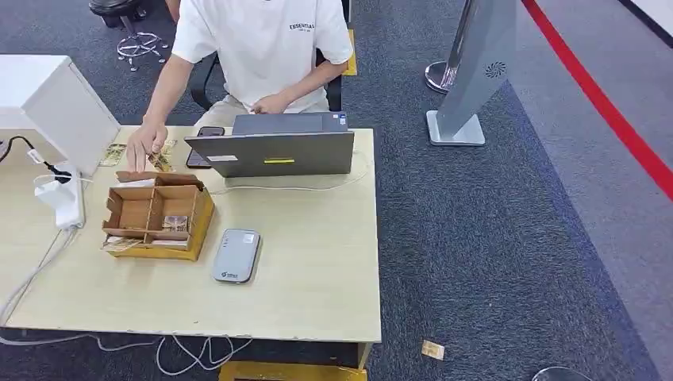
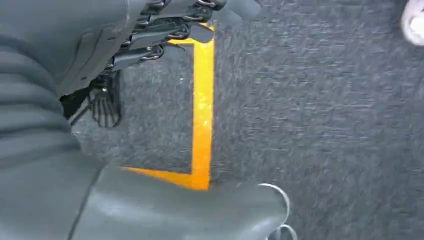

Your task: Pass the card to the sensor for recognition and then transmit it.

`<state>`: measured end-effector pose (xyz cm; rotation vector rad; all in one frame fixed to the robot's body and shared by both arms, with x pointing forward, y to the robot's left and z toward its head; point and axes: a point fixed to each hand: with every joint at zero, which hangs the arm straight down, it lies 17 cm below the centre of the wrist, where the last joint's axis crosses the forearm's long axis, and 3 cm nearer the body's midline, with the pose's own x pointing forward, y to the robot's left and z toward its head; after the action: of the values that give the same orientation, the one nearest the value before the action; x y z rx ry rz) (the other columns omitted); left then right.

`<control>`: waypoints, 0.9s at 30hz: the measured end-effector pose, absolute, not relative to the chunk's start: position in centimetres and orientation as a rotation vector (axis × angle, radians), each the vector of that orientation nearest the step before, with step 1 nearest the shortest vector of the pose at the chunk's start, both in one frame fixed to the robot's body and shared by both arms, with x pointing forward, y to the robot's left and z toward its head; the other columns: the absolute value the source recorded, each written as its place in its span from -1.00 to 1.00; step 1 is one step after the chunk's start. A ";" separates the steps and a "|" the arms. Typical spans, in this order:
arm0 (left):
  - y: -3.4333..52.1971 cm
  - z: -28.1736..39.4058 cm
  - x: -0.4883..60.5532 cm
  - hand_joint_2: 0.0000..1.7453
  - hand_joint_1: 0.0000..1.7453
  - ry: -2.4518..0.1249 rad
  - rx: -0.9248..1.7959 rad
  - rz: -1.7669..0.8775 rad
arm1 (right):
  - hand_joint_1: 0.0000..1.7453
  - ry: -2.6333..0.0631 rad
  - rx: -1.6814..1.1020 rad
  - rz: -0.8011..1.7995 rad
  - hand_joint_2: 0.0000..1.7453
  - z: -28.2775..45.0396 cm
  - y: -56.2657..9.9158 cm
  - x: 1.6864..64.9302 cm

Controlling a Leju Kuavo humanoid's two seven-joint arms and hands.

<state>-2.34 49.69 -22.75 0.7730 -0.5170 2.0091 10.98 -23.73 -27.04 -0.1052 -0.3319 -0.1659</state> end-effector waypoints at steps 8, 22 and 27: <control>49.0 -23.0 -0.6 1.00 -1.00 -0.545 0.718 1.895 | -1.00 -0.368 -0.114 -0.202 1.00 -26.9 -24.1 11.2; 47.0 -24.1 3.8 -1.00 -1.00 -0.541 0.522 1.521 | -1.00 -0.333 -0.084 -0.169 -1.00 -27.1 -22.8 9.8; 45.6 -24.6 5.0 -1.00 -1.00 -0.525 0.459 1.378 | -1.00 -0.318 -0.074 -0.154 -1.00 -27.2 -22.4 9.0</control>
<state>4.98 45.64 -24.60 0.4590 -0.5245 1.3777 8.99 -22.41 -27.21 -0.0738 -0.3180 -0.1545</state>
